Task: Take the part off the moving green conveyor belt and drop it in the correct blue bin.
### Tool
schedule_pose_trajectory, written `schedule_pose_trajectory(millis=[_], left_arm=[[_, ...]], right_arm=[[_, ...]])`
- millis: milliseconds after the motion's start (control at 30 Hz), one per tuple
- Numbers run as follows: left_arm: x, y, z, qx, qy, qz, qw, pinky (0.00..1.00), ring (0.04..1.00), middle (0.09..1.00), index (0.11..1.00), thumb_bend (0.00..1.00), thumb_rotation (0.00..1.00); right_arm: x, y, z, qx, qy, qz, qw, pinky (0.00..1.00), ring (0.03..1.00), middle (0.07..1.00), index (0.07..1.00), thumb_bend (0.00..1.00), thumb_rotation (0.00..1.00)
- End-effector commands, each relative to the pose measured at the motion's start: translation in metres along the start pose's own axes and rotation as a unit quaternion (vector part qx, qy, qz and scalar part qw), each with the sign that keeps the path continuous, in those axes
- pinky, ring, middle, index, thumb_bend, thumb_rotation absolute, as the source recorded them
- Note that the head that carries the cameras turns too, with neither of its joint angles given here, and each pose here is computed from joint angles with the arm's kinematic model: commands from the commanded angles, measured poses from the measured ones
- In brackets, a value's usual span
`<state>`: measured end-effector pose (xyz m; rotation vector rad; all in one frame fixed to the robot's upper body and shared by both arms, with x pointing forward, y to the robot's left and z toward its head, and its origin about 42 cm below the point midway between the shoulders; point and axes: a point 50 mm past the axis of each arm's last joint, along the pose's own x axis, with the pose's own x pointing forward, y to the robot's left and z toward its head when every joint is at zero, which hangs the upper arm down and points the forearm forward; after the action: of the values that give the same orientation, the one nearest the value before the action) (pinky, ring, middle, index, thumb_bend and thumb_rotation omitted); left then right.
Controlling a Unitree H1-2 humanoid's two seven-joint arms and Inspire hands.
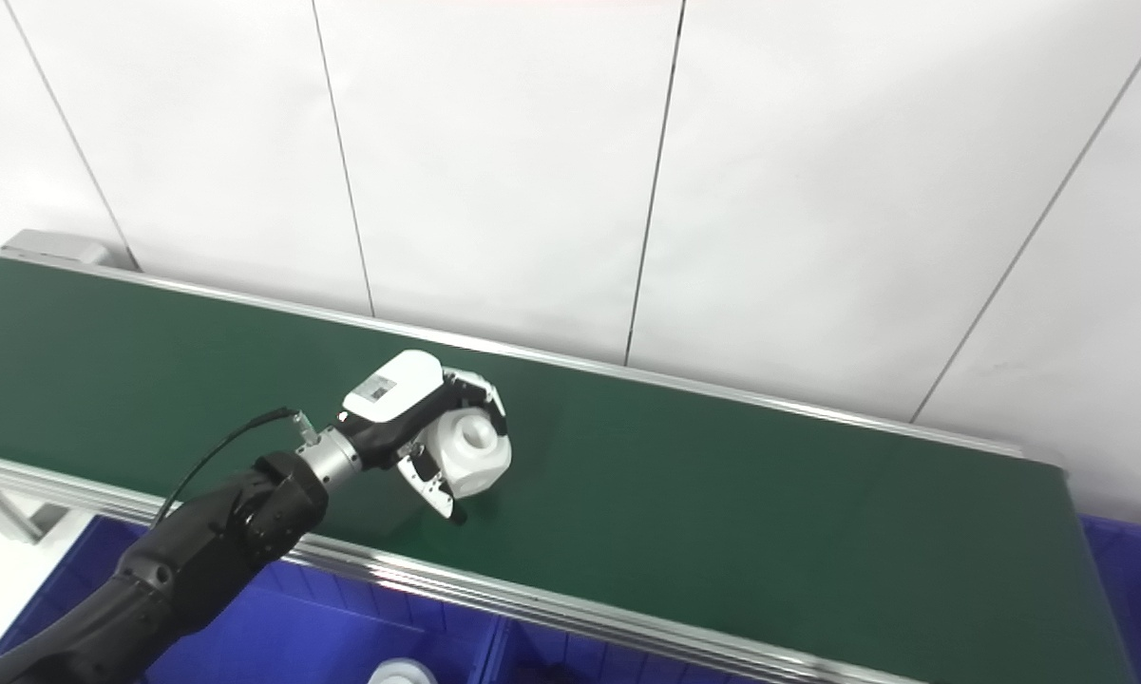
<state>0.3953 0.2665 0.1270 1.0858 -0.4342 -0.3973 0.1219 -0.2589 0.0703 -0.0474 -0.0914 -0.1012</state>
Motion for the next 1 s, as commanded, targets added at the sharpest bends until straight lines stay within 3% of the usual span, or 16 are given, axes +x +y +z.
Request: schedule_pose_trajectory(millis=[0, 233, 533, 767, 967], left_arm=[[0.007, 0.032, 0.006, 0.017, -0.032, 0.035, 0.999, 0.46, 0.499, 0.526, 0.488, 0.51, 0.05], [-0.003, 0.059, 0.036, 0.005, -0.059, 0.057, 0.997, 0.49, 0.536, 0.534, 0.487, 0.51, 0.06], [-0.054, 0.076, 0.071, -0.005, -0.049, 0.042, 0.998, 0.47, 0.518, 0.535, 0.487, 0.51, 0.05], [-0.111, 0.058, 0.087, 0.016, -0.013, -0.006, 1.0, 0.46, 0.505, 0.52, 0.488, 0.51, 0.05], [-0.141, 0.04, 0.089, 0.045, 0.028, -0.035, 0.998, 0.44, 0.494, 0.523, 0.487, 0.51, 0.05]], right_arm=[[0.002, -0.002, 0.009, -0.002, -0.026, 0.002, 1.0, 1.0, 0.99, 1.0, 1.0, 0.73, 1.0], [0.006, -0.01, 0.016, -0.007, -0.03, 0.005, 1.0, 1.0, 0.965, 1.0, 1.0, 0.78, 1.0], [0.015, -0.019, 0.04, 0.003, -0.026, 0.017, 1.0, 1.0, 0.999, 1.0, 1.0, 0.81, 1.0], [0.025, -0.035, 0.052, 0.013, -0.026, 0.037, 0.999, 0.99, 0.987, 1.0, 1.0, 0.68, 1.0], [0.027, -0.04, 0.055, 0.0, -0.021, 0.034, 0.999, 0.96, 0.972, 1.0, 1.0, 0.74, 0.98]])
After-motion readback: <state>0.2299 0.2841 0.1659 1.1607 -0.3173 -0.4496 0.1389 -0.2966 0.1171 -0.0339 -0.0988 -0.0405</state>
